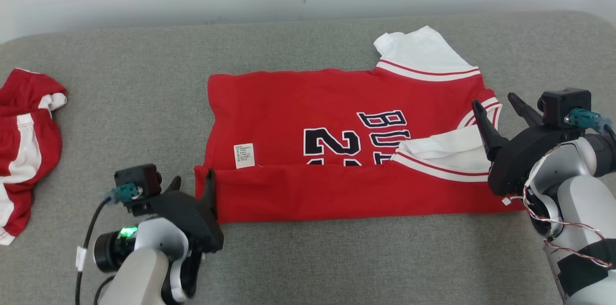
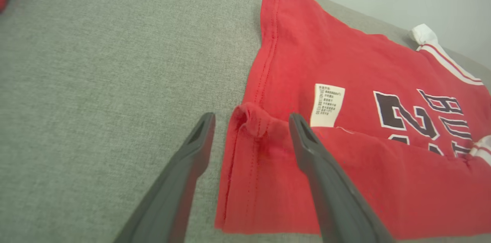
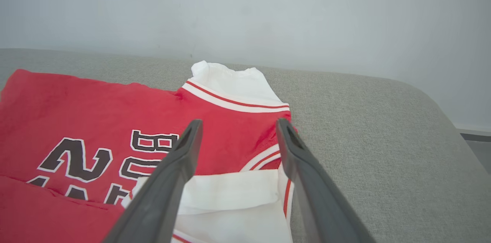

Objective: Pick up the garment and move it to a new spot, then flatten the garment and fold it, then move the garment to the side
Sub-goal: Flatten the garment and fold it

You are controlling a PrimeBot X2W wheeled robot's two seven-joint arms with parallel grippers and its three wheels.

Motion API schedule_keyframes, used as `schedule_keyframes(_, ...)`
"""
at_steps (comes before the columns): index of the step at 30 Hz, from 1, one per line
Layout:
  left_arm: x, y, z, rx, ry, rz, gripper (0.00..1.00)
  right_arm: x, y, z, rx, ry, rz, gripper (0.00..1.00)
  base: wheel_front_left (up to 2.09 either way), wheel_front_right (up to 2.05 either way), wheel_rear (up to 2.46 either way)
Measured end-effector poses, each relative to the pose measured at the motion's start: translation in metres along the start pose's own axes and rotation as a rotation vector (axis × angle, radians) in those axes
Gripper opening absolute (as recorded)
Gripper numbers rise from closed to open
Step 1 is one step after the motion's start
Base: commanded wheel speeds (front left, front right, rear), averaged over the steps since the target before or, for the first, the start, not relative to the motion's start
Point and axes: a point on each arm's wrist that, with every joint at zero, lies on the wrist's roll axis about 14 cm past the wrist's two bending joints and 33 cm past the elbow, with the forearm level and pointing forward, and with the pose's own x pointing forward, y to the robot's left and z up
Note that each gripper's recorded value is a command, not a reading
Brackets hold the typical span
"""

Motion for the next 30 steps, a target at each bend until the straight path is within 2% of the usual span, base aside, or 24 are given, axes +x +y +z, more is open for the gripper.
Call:
schedule_keyframes(3, -0.008, 0.005, -0.007, 0.042, -0.004, 0.003, 1.0, -0.008, -0.004, -0.01, 0.018, 0.019, -0.015, 1.0, 0.0, 0.0, 0.0)
schedule_keyframes(10, -0.017, 0.004, -0.023, 0.17, 0.012, -0.013, 1.0, -0.036, -0.026, -0.065, 0.031, 0.214, -0.083, 1.0, 0.0, 0.0, 0.0)
schedule_keyframes(14, -0.016, 0.006, -0.029, 0.243, 0.021, -0.003, 1.0, -0.045, -0.033, -0.082, 0.029, 0.276, -0.113, 1.0, 0.0, 0.0, 0.0)
schedule_keyframes(23, -0.004, 0.014, -0.047, 0.287, 0.056, 0.029, 1.0, -0.054, -0.044, -0.117, 0.045, 0.401, -0.18, 1.0, 0.0, 0.0, 0.0)
schedule_keyframes(30, 0.0, 0.018, -0.055, 0.291, 0.081, 0.045, 1.0, -0.053, -0.034, -0.136, 0.081, 0.468, -0.168, 1.0, 0.0, 0.0, 0.0)
